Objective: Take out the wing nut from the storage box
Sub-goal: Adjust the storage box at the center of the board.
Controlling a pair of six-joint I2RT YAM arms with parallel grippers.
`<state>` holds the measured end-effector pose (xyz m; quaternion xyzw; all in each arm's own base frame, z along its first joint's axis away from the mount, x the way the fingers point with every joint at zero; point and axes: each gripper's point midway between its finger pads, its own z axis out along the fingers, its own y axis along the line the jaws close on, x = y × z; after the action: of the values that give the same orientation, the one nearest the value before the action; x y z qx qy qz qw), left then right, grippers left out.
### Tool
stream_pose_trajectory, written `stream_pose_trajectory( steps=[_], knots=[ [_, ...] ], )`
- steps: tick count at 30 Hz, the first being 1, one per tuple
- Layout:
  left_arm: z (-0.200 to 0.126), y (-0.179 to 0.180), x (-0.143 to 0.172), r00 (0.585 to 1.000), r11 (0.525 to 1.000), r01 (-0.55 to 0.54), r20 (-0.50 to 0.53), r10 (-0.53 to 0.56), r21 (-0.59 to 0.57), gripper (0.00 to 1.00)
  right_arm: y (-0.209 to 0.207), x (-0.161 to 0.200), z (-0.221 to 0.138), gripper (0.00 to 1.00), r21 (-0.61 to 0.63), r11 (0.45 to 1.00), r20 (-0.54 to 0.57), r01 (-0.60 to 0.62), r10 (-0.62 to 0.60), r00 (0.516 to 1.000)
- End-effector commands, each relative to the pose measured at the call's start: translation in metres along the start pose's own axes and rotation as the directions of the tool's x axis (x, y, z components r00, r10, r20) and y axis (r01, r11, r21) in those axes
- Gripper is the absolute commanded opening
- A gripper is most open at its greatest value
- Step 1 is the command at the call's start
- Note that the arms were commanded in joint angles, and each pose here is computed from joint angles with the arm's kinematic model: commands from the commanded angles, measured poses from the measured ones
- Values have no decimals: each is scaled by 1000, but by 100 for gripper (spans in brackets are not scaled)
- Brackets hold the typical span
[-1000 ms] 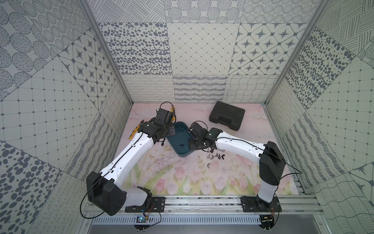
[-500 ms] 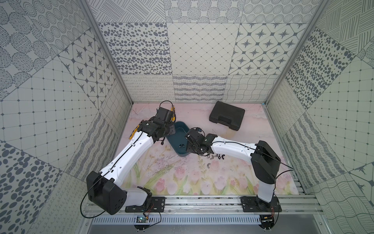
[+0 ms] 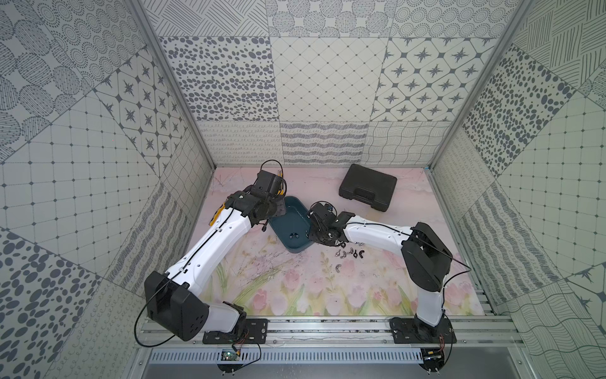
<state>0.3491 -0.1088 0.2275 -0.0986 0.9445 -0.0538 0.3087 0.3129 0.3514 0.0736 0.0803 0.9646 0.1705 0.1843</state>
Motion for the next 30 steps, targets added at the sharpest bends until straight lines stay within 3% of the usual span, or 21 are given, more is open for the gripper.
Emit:
stream_pose_trajectory(
  steps=[1,14,30],
  knots=[
    [2,-7,27,990,996,-67,-122,74,60,26,6,-3,5,26,-36,998,-17,53,-54,998],
    [17,-22,84,934,980,-164,-301,191,112,25,5,-21,3,18,-79,974,-77,210,-216,973],
    [61,-56,107,886,966,-188,-394,244,176,25,13,-45,-2,15,-125,924,-127,362,-377,918]
  ],
)
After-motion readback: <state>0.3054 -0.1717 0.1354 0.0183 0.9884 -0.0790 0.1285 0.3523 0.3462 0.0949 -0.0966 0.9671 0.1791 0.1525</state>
